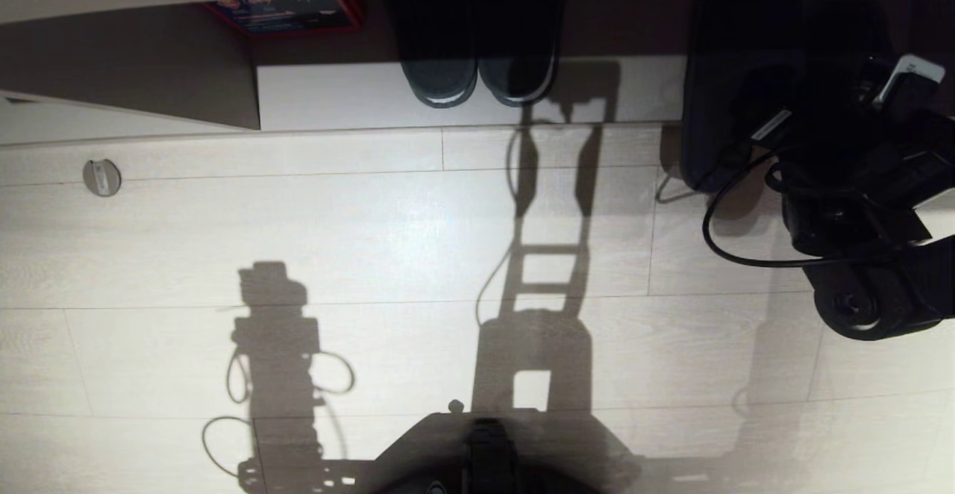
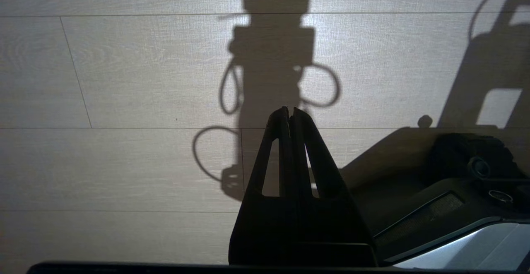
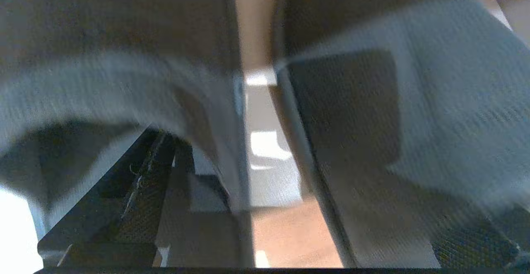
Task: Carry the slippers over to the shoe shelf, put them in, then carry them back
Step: Pick up the slippers in the shoe cabinet
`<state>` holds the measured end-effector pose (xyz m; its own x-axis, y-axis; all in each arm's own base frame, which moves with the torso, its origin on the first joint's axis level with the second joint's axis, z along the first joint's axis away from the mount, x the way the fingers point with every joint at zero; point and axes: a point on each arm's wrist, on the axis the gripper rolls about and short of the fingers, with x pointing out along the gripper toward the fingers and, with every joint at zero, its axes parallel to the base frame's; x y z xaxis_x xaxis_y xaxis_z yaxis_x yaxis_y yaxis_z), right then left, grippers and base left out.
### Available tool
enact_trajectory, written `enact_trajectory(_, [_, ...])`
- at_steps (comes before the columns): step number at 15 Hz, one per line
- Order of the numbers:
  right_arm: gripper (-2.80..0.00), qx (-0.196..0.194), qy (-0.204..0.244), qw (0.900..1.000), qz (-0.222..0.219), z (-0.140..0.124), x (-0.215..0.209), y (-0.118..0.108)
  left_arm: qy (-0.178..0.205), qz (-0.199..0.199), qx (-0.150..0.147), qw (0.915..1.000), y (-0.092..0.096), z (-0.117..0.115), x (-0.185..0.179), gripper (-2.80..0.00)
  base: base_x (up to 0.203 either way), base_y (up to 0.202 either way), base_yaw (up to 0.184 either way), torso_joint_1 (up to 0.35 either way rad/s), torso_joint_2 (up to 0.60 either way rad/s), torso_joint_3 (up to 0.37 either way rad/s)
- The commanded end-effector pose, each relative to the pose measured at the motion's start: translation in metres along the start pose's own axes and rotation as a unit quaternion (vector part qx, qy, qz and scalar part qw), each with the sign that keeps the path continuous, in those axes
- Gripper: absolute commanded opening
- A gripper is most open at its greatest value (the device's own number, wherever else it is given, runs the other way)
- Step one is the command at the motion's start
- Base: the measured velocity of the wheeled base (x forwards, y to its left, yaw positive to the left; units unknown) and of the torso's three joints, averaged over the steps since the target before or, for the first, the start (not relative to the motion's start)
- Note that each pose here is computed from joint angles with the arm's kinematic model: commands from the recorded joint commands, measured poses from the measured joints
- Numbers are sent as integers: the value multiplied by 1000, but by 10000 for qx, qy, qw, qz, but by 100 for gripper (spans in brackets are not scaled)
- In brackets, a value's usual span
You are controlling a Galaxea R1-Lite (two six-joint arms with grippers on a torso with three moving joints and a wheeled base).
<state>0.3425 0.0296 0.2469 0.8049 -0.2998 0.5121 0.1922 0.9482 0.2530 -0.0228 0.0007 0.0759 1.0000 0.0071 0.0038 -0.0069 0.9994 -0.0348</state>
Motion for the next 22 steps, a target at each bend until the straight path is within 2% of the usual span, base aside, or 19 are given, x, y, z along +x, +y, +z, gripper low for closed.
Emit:
enact_trajectory(1, [0, 20, -115, 9999, 0, -4, 8, 3, -4, 3, -3, 10000, 0, 0, 0, -280, 0, 0, 0, 0, 0, 0])
enact_trajectory(4, [0, -3, -187, 9998, 4, -6, 13, 6, -4, 3, -3, 10000, 0, 0, 0, -280, 0, 0, 0, 0, 0, 0])
enact_trajectory(8, [0, -10, -507, 9987, 23, -7, 32, 13, -4, 3, -3, 10000, 0, 0, 0, -280, 0, 0, 0, 0, 0, 0])
enact_trajectory(14, [0, -39, -588, 9983, 24, -7, 37, 15, -4, 3, -3, 10000, 0, 0, 0, -280, 0, 0, 0, 0, 0, 0])
enact_trajectory(15, [-280, -70, -588, 9982, 22, -6, 36, 15, -4, 3, -3, 10000, 0, 0, 0, -280, 0, 0, 0, 0, 0, 0])
enact_trajectory(22, [-280, -92, -618, 9980, 2, 0, 35, 13, -4, 3, -3, 10000, 0, 0, 0, -280, 0, 0, 0, 0, 0, 0])
